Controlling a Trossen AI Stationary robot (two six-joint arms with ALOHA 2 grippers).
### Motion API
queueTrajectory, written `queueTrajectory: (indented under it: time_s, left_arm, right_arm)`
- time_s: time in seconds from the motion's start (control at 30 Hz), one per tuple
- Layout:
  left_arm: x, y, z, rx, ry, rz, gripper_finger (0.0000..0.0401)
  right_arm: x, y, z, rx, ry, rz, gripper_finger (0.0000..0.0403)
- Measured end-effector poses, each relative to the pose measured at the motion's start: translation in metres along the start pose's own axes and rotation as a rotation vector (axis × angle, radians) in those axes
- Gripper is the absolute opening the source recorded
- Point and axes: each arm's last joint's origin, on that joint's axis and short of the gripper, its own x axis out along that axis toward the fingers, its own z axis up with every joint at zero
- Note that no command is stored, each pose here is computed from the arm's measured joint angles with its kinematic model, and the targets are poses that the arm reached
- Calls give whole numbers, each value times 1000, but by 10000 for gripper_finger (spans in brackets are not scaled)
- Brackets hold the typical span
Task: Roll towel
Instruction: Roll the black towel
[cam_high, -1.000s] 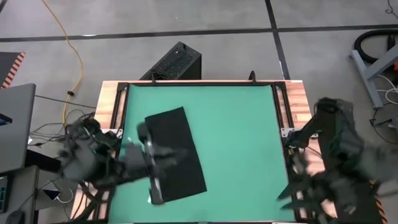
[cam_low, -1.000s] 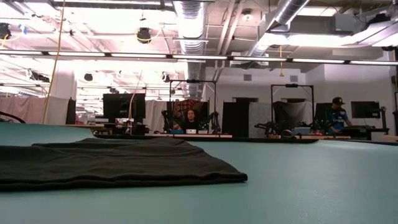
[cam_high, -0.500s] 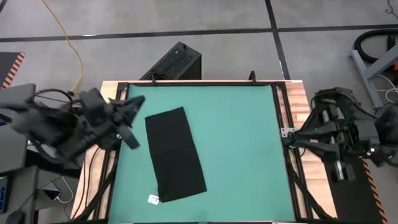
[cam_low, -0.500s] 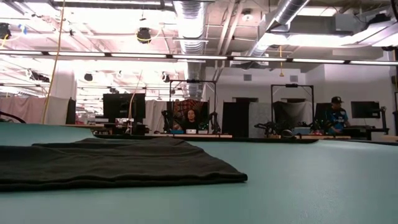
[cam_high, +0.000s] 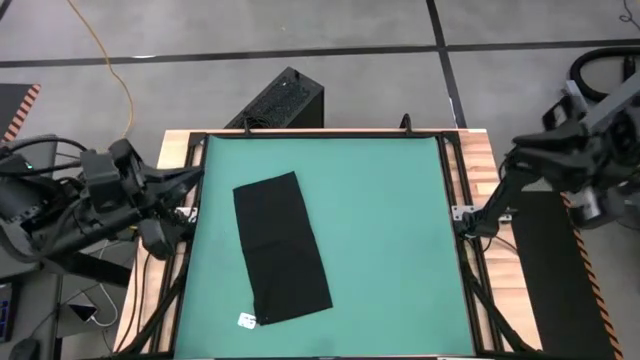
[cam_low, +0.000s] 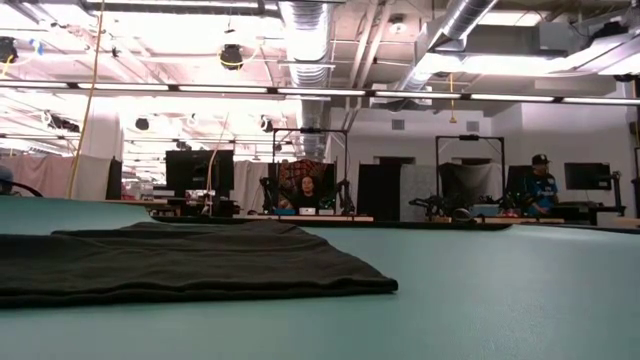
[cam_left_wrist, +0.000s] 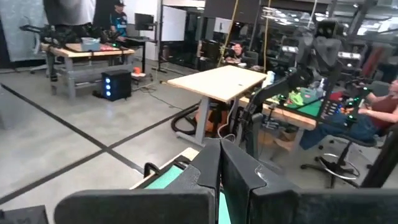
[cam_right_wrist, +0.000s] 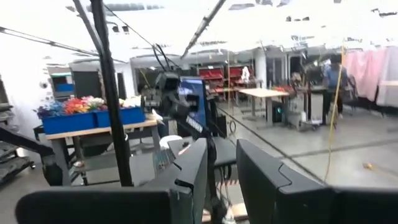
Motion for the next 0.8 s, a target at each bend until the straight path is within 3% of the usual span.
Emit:
queueTrajectory:
  time_s: [0.3, 0.8]
  left_arm:
    - [1, 8, 10, -57, -1, 5, 0]
    - [1, 6, 8, -55, -1, 3, 0]
  right_arm:
    - [1, -22, 33, -61, -10, 52, 111]
    - [1, -50, 39, -83, -31, 55, 111]
